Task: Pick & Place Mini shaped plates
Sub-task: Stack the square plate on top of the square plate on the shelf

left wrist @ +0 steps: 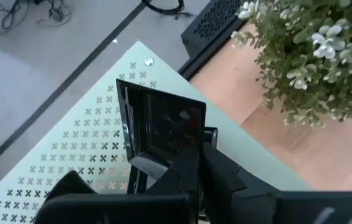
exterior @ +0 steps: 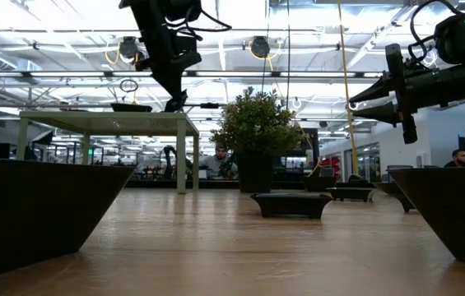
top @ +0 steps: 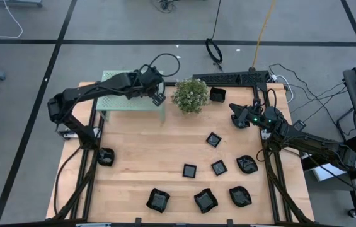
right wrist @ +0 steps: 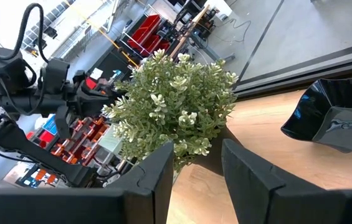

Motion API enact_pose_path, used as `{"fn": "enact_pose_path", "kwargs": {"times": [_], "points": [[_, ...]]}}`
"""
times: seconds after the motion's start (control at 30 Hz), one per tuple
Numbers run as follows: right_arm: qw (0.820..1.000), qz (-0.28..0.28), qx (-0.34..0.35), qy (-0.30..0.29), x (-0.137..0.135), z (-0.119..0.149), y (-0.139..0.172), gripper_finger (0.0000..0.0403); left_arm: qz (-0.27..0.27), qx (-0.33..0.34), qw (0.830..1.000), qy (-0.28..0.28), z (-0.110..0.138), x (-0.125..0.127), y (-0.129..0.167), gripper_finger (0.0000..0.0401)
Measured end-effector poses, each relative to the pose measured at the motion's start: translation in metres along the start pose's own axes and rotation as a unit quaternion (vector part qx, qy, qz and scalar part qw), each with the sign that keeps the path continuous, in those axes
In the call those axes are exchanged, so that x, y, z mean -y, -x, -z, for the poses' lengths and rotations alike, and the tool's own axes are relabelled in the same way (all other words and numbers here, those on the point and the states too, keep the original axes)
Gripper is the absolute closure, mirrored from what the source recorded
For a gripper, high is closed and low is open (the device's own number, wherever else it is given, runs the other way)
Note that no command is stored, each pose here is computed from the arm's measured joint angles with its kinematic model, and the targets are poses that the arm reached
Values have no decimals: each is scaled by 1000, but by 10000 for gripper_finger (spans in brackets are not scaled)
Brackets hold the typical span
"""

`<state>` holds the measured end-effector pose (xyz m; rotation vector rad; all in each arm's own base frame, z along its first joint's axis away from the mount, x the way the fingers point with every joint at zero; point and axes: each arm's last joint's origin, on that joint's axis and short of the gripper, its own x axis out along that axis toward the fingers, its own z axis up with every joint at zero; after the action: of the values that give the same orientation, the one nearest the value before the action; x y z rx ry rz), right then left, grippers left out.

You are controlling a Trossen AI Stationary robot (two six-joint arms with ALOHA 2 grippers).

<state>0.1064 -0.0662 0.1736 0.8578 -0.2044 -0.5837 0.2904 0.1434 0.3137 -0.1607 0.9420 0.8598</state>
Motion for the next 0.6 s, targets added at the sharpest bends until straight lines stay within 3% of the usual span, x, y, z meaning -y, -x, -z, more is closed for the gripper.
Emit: {"fn": "enact_pose_path", "kwargs": {"times": [0.27,0.6], "points": [[1000,0,0,0,0,0,0,280,-22,-41,999,-28,9,0,1,381],[1000,0,0,0,0,0,0,280,-23,-38,999,-23,9,0,1,380]]}}
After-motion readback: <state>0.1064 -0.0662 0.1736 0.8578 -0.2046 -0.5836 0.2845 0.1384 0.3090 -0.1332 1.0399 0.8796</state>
